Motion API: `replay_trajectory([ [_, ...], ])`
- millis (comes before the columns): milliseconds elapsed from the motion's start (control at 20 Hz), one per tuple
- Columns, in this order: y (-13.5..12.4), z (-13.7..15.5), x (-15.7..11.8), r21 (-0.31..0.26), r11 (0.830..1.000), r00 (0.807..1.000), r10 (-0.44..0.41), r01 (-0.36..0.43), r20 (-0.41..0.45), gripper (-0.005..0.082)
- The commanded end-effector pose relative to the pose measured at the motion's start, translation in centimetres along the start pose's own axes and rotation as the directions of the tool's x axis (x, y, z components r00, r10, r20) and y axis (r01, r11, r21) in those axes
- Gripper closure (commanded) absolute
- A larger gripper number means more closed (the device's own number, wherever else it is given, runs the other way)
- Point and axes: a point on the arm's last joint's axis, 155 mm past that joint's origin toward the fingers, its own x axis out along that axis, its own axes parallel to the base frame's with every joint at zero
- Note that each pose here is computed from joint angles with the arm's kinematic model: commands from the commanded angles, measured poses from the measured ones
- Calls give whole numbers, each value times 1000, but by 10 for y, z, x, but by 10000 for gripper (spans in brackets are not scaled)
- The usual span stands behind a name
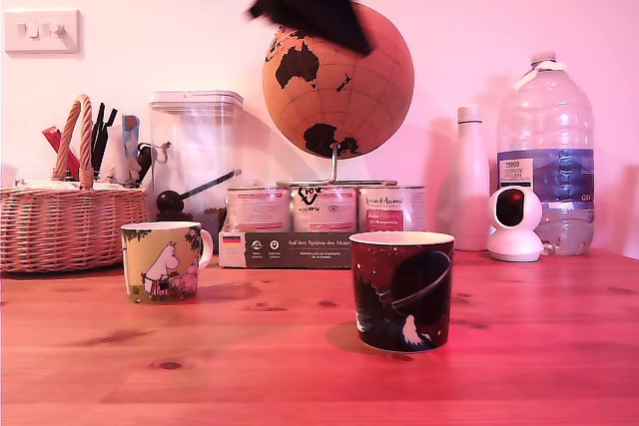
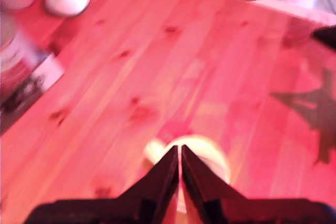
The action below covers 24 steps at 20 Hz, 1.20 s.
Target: Pick up the coffee capsules on the table and drop them inside the coffee cup
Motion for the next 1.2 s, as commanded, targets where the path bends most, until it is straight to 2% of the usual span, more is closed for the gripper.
replay_trajectory([
  [0,9,-10,-4,-19,1000,1000,23,-23,16,789],
  [150,28,-22,-16,-53,996,995,77,-73,58,789],
  [350,57,-43,-31,-131,983,985,140,-126,101,789],
  [650,105,-96,-47,-257,946,968,231,-199,99,789],
  [800,124,-126,-59,-315,917,953,288,-246,95,789],
  [900,133,-141,-71,-368,891,939,326,-268,107,789],
  [1100,148,-160,-99,-460,825,893,430,-330,130,789],
  [1150,149,-163,-107,-461,816,879,456,-349,142,789],
])
